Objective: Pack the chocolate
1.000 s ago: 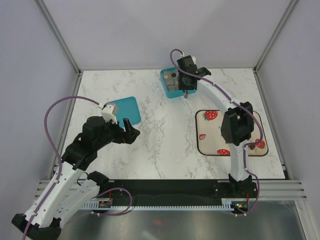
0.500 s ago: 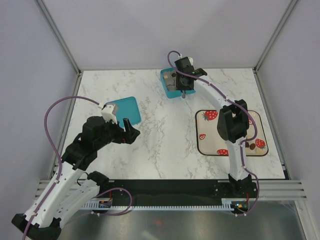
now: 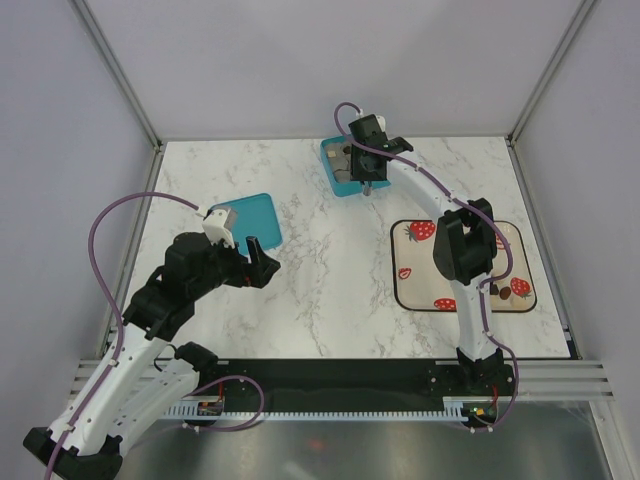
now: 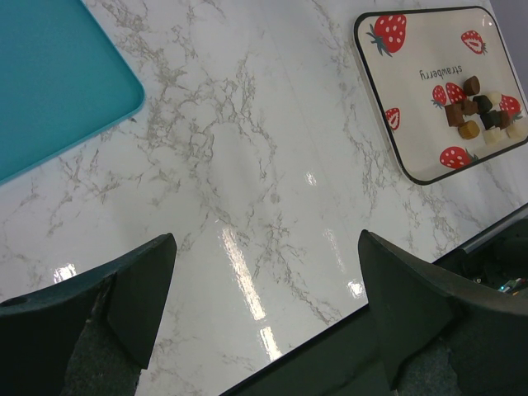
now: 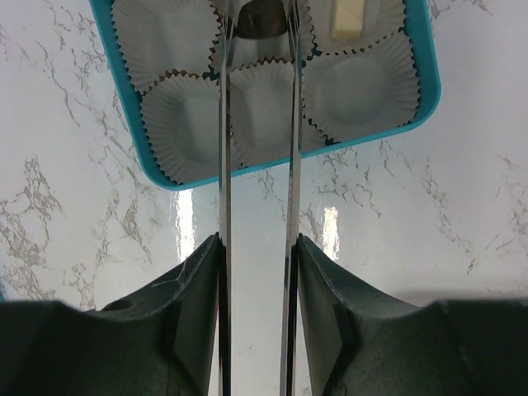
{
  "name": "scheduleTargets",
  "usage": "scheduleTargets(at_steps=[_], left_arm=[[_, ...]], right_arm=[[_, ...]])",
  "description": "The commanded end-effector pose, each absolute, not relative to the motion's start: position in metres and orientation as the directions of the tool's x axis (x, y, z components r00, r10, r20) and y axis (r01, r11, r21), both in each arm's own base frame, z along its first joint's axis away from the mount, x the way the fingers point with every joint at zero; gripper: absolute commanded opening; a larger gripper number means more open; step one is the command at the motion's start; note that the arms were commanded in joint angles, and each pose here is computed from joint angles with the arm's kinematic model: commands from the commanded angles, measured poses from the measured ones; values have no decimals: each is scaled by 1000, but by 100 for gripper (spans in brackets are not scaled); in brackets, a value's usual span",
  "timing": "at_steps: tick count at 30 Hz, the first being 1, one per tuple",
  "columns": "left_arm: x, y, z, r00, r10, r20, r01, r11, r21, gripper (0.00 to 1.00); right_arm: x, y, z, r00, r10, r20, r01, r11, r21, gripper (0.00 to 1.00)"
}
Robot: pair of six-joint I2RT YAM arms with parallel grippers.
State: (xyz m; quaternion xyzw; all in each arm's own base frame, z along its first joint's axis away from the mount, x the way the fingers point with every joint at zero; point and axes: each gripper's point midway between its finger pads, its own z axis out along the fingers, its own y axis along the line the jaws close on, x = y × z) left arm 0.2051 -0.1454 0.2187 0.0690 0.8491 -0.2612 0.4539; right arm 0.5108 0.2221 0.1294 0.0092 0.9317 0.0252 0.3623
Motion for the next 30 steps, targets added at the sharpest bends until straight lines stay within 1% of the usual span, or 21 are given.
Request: scheduleTargets(at_steps=[1, 10, 14, 16, 17, 18, 19, 20, 21, 23, 25, 26, 27, 29, 30], left_arm=[[207, -146, 222, -551, -98, -829, 381, 854, -355, 99], [207, -145, 223, -548, -100, -830, 381, 854, -354, 99], [207, -145, 223, -549, -101, -830, 380, 854, -356, 99], [207, -145, 223, -549, -101, -830, 380, 854, -356, 99], [207, -145, 224, -548, -103, -830, 379, 854, -356, 99], [207, -145, 223, -548, -102, -830, 381, 854, -356, 99], [207, -145, 224, -547, -102, -831, 381, 853, -356, 99], [207, -145, 223, -548, -102, -831, 379, 854, -355, 99], [207, -145, 224, -545, -102, -832, 382, 853, -355, 99], [207, -145, 223, -548, -102, -831, 379, 854, -355, 99], [207, -145, 223, -548, -102, -830, 380, 853, -356, 99], [207, -145, 224, -547, -101, -831, 383, 853, -355, 99], [207, -145, 223, -548, -101, -830, 382, 853, -356, 99], [206, -146, 224, -549, -101, -829, 385, 851, -358, 99], [207, -146, 224, -548, -101, -830, 385, 850, -358, 99]], right_arm=[[523, 224, 155, -680, 43, -732, -4, 998, 62, 48], [520, 220, 186, -642, 44, -766, -13, 998, 68, 49], [509, 216, 220, -607, 65, -792, -18, 995, 95, 49], [500, 211, 225, -609, 70, -790, -9, 995, 95, 48], [492, 208, 239, -599, 85, -796, -5, 994, 110, 48], [484, 204, 232, -616, 81, -784, 0, 995, 103, 48], [475, 200, 245, -604, 92, -792, -1, 993, 115, 48], [468, 197, 246, -608, 95, -788, 0, 993, 119, 48], [457, 191, 233, -635, 90, -767, 11, 994, 107, 47], [435, 178, 242, -641, 93, -762, 24, 995, 102, 48], [412, 166, 228, -676, 85, -732, 40, 996, 79, 47], [398, 160, 240, -661, 96, -744, 39, 995, 93, 47], [384, 152, 225, -688, 92, -720, 52, 996, 76, 47], [358, 137, 233, -688, 101, -719, 67, 995, 75, 47], [345, 128, 220, -711, 98, -696, 86, 995, 53, 47]])
